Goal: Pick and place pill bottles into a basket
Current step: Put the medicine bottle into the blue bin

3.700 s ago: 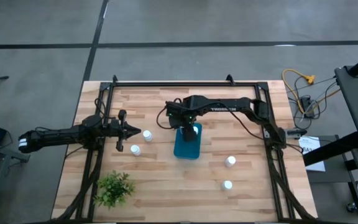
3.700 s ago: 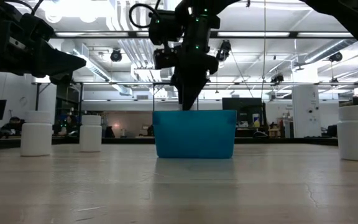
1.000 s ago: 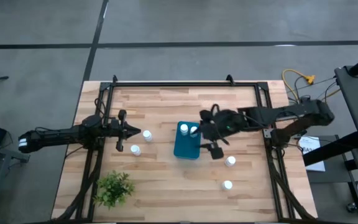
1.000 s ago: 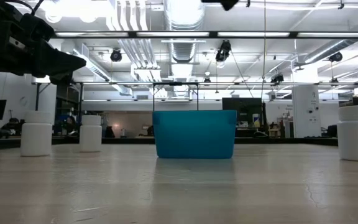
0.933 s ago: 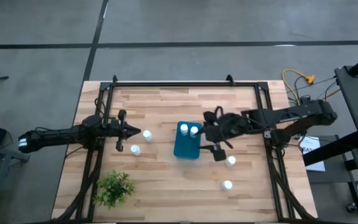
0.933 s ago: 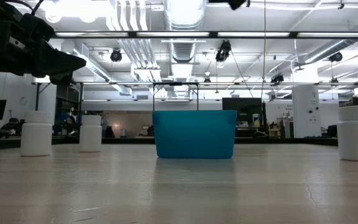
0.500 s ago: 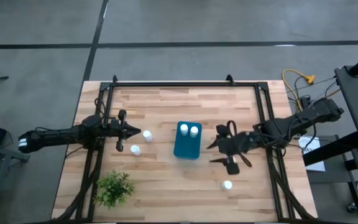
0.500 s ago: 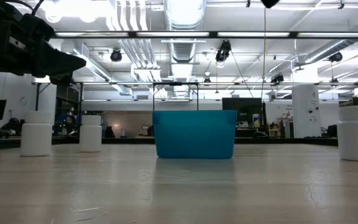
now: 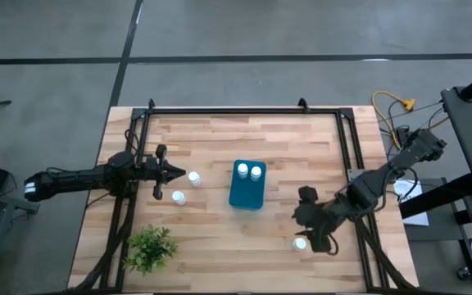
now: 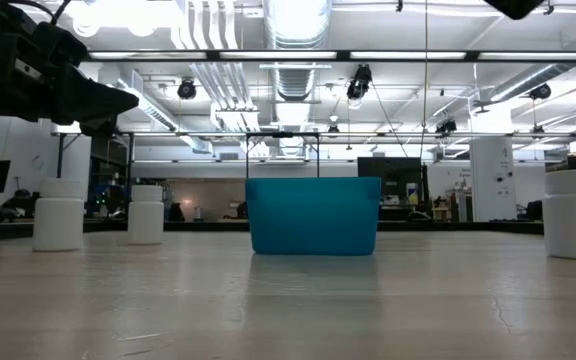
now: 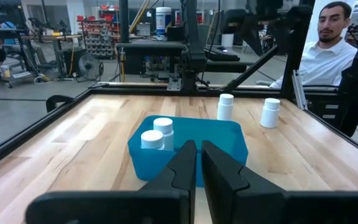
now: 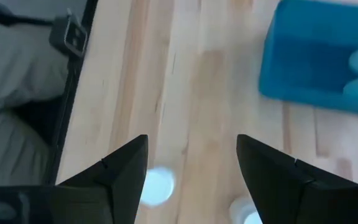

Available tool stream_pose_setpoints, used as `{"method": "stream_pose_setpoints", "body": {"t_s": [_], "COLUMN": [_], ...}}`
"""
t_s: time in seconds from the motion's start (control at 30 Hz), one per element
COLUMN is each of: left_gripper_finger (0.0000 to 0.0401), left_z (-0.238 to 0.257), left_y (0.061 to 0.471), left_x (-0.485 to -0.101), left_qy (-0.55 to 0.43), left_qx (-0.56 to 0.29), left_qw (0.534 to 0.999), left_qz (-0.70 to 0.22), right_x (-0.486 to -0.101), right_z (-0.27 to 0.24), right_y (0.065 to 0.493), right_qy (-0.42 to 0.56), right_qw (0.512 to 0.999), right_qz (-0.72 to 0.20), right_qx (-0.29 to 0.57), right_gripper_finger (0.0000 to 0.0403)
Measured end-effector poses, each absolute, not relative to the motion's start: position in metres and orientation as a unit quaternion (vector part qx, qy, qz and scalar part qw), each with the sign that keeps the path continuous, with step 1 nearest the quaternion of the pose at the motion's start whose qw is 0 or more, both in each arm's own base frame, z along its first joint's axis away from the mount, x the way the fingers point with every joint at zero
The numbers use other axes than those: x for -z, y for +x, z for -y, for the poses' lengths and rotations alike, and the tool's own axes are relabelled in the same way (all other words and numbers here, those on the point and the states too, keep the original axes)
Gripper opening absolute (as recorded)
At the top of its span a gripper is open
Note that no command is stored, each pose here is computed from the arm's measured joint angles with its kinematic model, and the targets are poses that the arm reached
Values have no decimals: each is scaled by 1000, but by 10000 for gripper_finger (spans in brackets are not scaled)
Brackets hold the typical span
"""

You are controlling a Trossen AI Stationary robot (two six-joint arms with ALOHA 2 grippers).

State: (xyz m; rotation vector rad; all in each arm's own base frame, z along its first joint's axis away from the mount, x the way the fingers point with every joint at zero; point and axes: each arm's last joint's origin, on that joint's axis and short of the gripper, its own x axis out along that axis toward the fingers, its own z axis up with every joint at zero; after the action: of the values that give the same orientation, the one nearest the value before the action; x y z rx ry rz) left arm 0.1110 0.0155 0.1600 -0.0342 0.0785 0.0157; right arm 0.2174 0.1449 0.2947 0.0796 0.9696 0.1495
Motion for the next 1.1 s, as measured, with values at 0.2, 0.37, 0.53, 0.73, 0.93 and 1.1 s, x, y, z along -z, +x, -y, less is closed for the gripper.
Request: {"method": "stream_pose_setpoints", "body": {"t_s": [0.2,0.37,0.53,0.73,0.93,1.1], "left_gripper_finger": [8,8,8,8,8,8], "left_z": [-15,-15,-15,-15,-15,-15], "left_y": [111,111,111,111,111,111], "left_x": [-160,-160,-160,-160,-160,-160], "left_qy": [-17,-17,-17,-17,-18,-18], "left_qx": [-7,-8,-8,-8,-8,-8], "left_qw": [999,999,999,999,999,999], "left_qz": [-39,-39,-39,-39,-39,-39], "right_x": [-280,-263,-250,-242,-240,-236], "right_z": [-166,-185,-201,-210,-209,-208], "right_y": [219,228,241,250,248,246], "right_qy": [15,-13,-55,-81,-83,-78], "right_qw": [839,794,771,763,761,752], "right_qz": [-540,-604,-631,-635,-638,-648], "right_qx": [-61,-64,-71,-84,-83,-91], "right_gripper_finger": [235,235,235,227,220,219]}}
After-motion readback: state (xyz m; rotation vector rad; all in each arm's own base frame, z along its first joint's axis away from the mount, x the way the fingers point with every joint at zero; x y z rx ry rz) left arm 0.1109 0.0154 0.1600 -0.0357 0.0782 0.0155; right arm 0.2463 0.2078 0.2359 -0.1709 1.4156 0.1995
